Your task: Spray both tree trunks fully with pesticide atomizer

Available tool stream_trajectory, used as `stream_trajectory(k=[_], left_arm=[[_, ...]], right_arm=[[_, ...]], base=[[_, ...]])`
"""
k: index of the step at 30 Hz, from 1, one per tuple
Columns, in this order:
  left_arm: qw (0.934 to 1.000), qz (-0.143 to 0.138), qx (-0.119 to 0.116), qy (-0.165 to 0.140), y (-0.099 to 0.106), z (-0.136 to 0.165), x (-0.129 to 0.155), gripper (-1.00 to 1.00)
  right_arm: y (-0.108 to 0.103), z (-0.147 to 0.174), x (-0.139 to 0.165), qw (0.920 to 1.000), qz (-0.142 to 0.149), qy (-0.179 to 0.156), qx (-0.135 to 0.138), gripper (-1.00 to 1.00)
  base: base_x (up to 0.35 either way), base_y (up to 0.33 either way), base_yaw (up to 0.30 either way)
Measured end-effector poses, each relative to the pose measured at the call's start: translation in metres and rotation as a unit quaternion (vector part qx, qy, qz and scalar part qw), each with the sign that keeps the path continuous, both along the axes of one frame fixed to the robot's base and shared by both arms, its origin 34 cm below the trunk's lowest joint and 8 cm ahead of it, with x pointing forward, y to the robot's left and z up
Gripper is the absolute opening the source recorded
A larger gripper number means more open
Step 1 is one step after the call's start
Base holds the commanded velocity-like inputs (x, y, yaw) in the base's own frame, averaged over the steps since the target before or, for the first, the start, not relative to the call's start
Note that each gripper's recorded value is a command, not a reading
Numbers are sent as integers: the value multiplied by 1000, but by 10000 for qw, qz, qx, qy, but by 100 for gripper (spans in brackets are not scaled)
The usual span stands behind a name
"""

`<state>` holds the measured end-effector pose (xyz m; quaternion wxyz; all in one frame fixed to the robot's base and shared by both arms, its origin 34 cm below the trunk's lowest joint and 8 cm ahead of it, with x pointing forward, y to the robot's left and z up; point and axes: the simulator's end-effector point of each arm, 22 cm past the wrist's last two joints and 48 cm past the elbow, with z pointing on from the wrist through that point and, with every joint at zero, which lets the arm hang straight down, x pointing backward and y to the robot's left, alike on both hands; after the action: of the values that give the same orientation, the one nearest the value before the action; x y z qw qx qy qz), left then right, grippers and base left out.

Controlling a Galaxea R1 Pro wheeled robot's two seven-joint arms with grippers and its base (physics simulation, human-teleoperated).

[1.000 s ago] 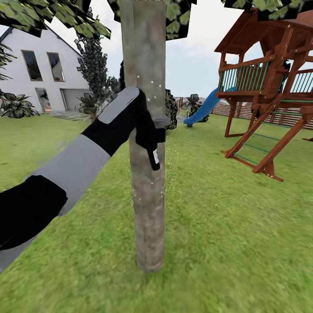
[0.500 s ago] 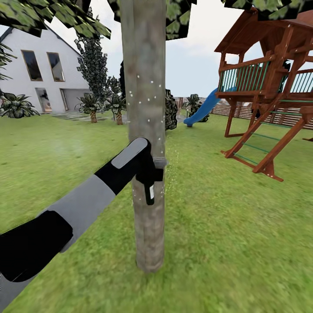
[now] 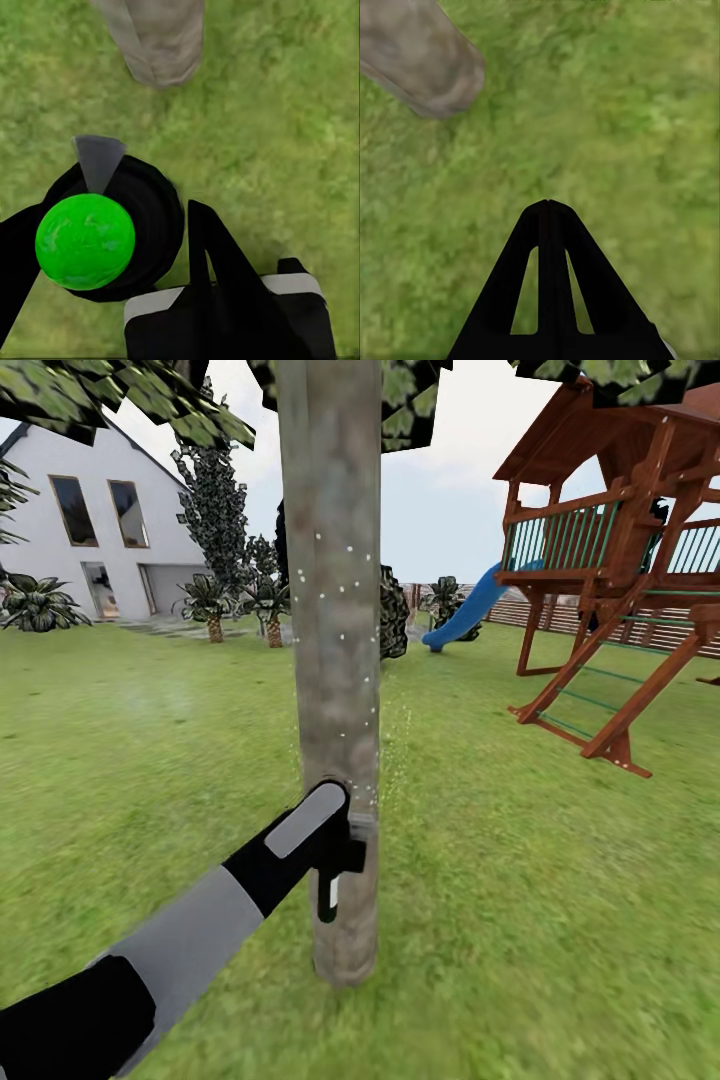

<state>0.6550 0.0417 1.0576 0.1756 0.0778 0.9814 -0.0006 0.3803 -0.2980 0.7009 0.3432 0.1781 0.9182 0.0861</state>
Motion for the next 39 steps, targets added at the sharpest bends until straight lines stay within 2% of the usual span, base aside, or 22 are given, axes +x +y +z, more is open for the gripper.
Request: stream_trajectory(k=[6, 12, 16, 22, 32, 39], left_arm=[[9999, 15, -60, 114, 8, -19, -8, -100], [9990, -101, -359, 260, -2, -46, -23, -100], [9988, -97, -386, 268, -2, -48, -24, -100], [9986, 158, -464, 196, -1, -49, -19, -100], [9986, 170, -476, 177, 0, -48, -19, -100], [9986, 167, -466, 168, 0, -48, -18, -100]], right_arm=[[1, 0, 0, 10000, 26, 2, -1, -100], [1, 0, 0, 10000, 27, 1, -2, -100], [1, 0, 0, 10000, 29, 0, -1, -100], [1, 0, 0, 10000, 29, -1, -2, -100], [-1, 0, 0, 10000, -2, -5, 1, -100], [0, 0, 0, 10000, -4, -6, 6, -100]], base=[[0, 198, -70], [0, 327, -224], [0, 332, -79], [0, 333, -78], [0, 333, -232], [0, 333, -50]])
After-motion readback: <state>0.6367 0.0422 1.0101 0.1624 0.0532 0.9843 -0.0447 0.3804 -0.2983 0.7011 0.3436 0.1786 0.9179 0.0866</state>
